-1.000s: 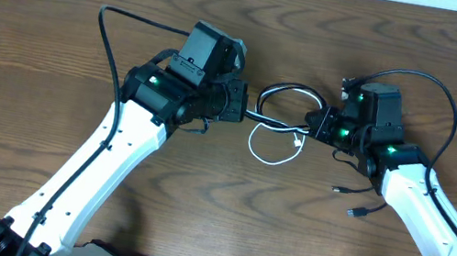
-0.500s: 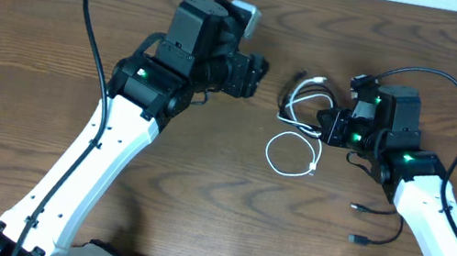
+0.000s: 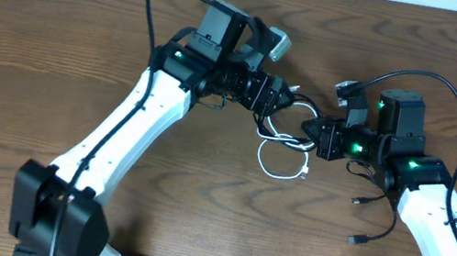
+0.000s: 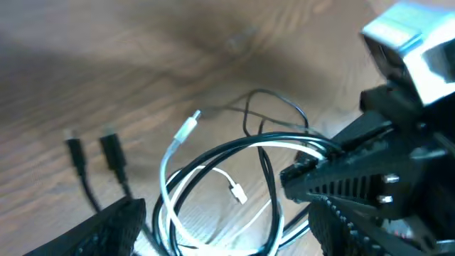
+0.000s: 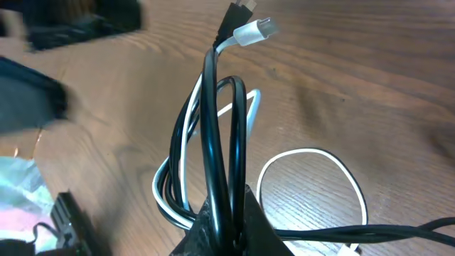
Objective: Untangle cables
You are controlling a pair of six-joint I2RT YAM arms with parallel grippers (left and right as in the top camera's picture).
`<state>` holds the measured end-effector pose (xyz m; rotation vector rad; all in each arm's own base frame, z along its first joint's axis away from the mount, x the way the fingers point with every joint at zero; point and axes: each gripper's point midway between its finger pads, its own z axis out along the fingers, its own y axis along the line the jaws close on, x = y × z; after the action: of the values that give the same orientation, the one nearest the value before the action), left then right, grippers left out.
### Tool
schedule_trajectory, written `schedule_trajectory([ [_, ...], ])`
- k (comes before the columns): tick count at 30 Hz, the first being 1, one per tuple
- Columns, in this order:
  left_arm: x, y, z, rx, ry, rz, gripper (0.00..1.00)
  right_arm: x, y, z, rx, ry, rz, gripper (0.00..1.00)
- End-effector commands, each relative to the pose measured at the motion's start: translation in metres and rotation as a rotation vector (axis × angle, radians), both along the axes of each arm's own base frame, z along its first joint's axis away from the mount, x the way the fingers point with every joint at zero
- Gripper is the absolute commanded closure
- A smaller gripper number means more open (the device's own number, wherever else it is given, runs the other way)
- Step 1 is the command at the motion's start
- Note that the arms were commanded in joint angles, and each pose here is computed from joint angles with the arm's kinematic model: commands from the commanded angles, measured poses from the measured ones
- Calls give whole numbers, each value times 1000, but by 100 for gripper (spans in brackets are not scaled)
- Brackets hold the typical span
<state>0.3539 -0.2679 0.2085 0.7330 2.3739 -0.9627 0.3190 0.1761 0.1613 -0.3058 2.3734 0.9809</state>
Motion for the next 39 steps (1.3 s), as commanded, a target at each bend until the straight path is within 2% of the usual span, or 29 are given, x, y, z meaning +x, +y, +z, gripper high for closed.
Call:
schedule_trajectory([
  [1,-5,-14,-14,-35,-2,-136,22,-8,8,13,46,-30,66,99],
  [12,14,-25,-47,-22,-19,-162,22,-10,10,14,59,-26,78,99],
  [19,-4,-51,-63,-5,3,-228,23,-9,10,14,59,-27,77,99],
  [21,-1,-50,-68,30,-10,-213,28,-9,10,14,59,-26,77,99],
  [23,8,-43,-75,91,-36,-171,43,-9,10,14,61,-16,67,99],
  [24,18,-34,-81,151,-50,-106,51,-8,9,13,59,-10,57,99],
  [25,34,-21,-86,213,-49,10,55,-8,8,12,57,3,42,99],
  [26,47,-7,-90,266,-50,123,56,-8,6,9,51,18,27,99],
  [27,67,18,-93,342,-58,305,59,-10,4,6,43,42,16,99],
  [30,90,56,-92,458,-114,540,60,-18,4,0,35,86,19,99],
  [33,108,86,-81,568,-228,692,60,-27,2,-7,23,136,22,99],
  [36,117,103,-70,620,-295,781,60,-32,4,-8,25,149,44,99],
  [39,120,105,-68,622,-309,794,60,-33,5,-8,22,148,52,99],
])
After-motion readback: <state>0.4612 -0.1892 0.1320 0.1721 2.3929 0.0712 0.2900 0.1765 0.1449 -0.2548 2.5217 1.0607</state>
